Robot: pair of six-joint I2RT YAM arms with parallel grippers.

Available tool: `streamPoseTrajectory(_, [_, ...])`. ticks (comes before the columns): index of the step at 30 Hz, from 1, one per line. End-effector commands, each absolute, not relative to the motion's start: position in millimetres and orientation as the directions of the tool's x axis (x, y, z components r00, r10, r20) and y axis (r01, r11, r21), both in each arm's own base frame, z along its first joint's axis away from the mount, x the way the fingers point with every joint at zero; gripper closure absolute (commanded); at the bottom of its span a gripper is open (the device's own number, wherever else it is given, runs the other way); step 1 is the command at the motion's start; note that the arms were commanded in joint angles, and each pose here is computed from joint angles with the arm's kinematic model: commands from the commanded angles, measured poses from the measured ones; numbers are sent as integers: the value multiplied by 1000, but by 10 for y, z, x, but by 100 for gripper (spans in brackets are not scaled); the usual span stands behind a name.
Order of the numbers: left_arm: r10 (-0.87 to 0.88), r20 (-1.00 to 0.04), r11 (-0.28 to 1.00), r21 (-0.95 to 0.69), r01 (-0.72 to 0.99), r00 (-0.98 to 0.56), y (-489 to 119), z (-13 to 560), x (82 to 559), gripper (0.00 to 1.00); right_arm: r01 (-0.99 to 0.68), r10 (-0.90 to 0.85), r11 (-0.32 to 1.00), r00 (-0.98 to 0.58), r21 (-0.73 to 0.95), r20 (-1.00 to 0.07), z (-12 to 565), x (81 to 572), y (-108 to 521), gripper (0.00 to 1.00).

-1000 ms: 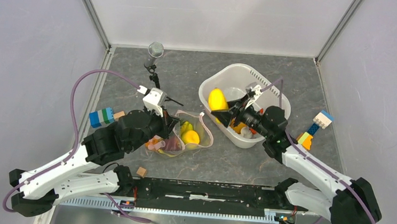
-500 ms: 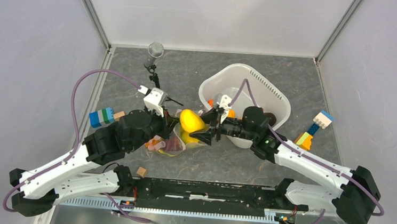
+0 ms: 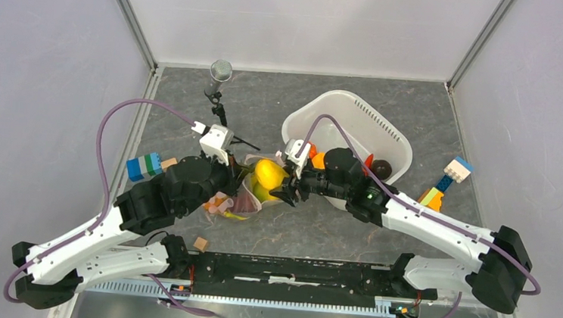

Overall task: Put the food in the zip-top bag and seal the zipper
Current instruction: Place the fake fruit in the zipper food storage bag.

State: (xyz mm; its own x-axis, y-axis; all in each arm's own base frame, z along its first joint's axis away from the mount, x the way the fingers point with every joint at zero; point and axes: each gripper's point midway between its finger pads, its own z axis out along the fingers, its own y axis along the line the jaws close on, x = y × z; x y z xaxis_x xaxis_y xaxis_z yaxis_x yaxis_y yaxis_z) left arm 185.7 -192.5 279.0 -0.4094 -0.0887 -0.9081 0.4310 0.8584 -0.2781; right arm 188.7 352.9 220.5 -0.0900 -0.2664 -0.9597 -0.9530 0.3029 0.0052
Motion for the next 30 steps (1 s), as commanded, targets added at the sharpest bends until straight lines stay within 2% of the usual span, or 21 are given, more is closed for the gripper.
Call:
streamPoseTrajectory(1, [-166,-913,825,-336,455,-373,-1991,3069,1857,97,-957,-290,282,-13,-72,-957,2307,1859,3452,55])
streamPoseTrajectory(5, [-162,-913,811,-340,477,-374,-2048,3087,1847,97,-955,-286,284,5,-90,-958,2365,1894,3479,52])
streamPoseTrajectory(13, [-168,-911,780,-356,515,-376,-2104,3166,1790,98,-960,-439,275,-69,-61,-896,2258,2026,3755,52])
streamPoseTrajectory(18, [-175,-911,783,-359,509,-373,-2089,3170,1797,98,-973,-389,221,-25,-67,-921,2466,1954,3908,47])
streamPoseTrajectory(21, [-179,-911,782,-361,508,-373,-2101,3177,1805,98,-979,-360,199,-31,-44,-933,2449,1901,3963,41])
streamPoseTrajectory(24, [-190,-911,782,-365,505,-366,-2096,3190,1815,98,-985,-323,173,-63,7,-944,2398,1842,4047,41])
streamPoseTrajectory(30, [-199,-910,785,-370,497,-364,-2067,3183,1814,98,-978,-303,204,-111,49,-946,2351,1895,4131,39])
